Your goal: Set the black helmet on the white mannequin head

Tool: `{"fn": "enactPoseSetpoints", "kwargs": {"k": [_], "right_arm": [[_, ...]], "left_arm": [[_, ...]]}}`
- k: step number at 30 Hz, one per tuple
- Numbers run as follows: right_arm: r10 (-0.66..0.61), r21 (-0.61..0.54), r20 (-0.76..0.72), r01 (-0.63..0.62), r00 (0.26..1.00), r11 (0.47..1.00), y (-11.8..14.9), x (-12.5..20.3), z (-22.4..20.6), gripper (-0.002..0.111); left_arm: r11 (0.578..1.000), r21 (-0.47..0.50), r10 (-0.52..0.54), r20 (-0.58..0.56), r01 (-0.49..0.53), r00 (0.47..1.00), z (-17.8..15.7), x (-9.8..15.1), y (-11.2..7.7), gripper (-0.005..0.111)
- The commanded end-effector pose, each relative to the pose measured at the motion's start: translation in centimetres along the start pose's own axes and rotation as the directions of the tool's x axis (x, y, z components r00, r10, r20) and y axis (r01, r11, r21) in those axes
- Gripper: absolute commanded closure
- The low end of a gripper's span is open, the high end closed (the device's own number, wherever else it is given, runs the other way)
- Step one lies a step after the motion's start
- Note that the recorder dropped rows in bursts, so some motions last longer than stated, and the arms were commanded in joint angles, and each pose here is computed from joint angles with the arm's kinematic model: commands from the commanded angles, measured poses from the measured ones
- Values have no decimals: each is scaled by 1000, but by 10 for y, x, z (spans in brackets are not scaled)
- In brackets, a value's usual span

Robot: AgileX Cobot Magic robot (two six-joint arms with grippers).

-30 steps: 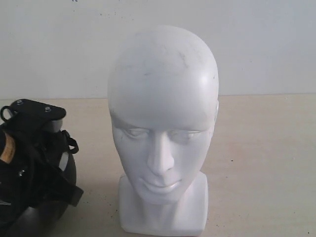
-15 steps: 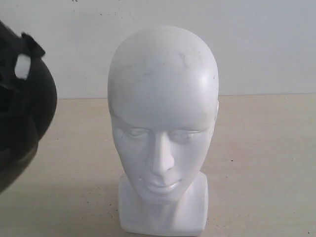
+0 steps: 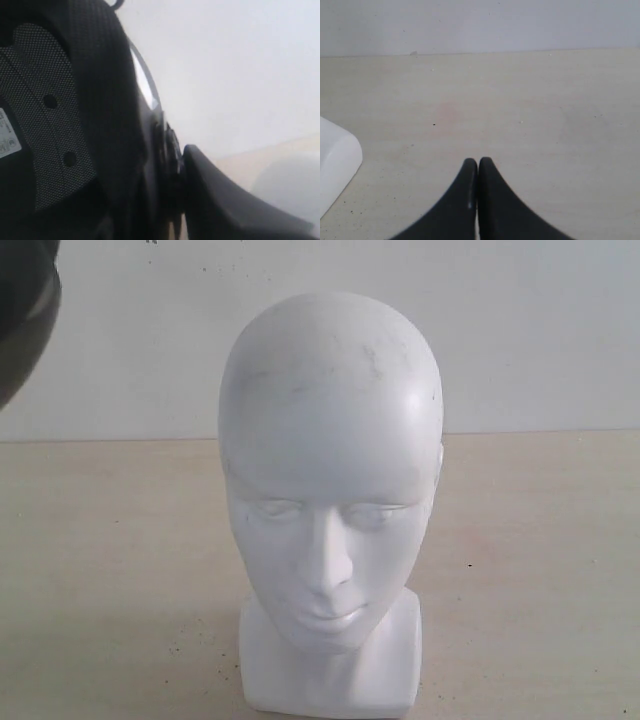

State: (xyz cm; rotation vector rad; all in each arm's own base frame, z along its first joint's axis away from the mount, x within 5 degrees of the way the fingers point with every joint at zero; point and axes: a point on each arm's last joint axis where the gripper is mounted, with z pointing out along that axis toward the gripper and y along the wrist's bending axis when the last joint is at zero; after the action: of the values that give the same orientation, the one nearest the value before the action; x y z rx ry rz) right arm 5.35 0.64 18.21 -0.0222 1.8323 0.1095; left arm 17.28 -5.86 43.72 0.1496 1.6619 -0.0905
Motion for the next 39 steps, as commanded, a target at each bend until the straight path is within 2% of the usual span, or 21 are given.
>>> {"fn": "enactPoseSetpoints", "kwargs": {"k": [1,5,10,12,16,21,25,39], "right_arm": [[-3,0,16,3,1000,1000,0,-1,0,108],[-3,0,16,3,1000,1000,0,-1,0,108],[-3,0,16,3,1000,1000,0,-1,0,108],[-3,0,16,3,1000,1000,0,-1,0,108],[-3,0,16,3,1000,1000,0,-1,0,108],[-3,0,16,3,1000,1000,0,-1,0,108],[-3,0,16,3,1000,1000,0,-1,0,108],[-3,0,16,3,1000,1000,0,-1,0,108]], "left_arm": [[995,30,83,254,-93,964,-24,-28,3,102],[991,81,69,356,-105,932,-43,-29,3,102],[986,45,127,404,-159,906,-56,-17,8,102],[988,41,116,420,-146,900,-61,-15,10,102],[994,44,76,425,-105,902,-65,-13,13,102],[990,63,89,431,-128,898,-65,-13,10,102],[976,56,163,450,-210,878,-66,-14,7,102],[980,43,157,448,-196,880,-66,-14,9,102]]}}
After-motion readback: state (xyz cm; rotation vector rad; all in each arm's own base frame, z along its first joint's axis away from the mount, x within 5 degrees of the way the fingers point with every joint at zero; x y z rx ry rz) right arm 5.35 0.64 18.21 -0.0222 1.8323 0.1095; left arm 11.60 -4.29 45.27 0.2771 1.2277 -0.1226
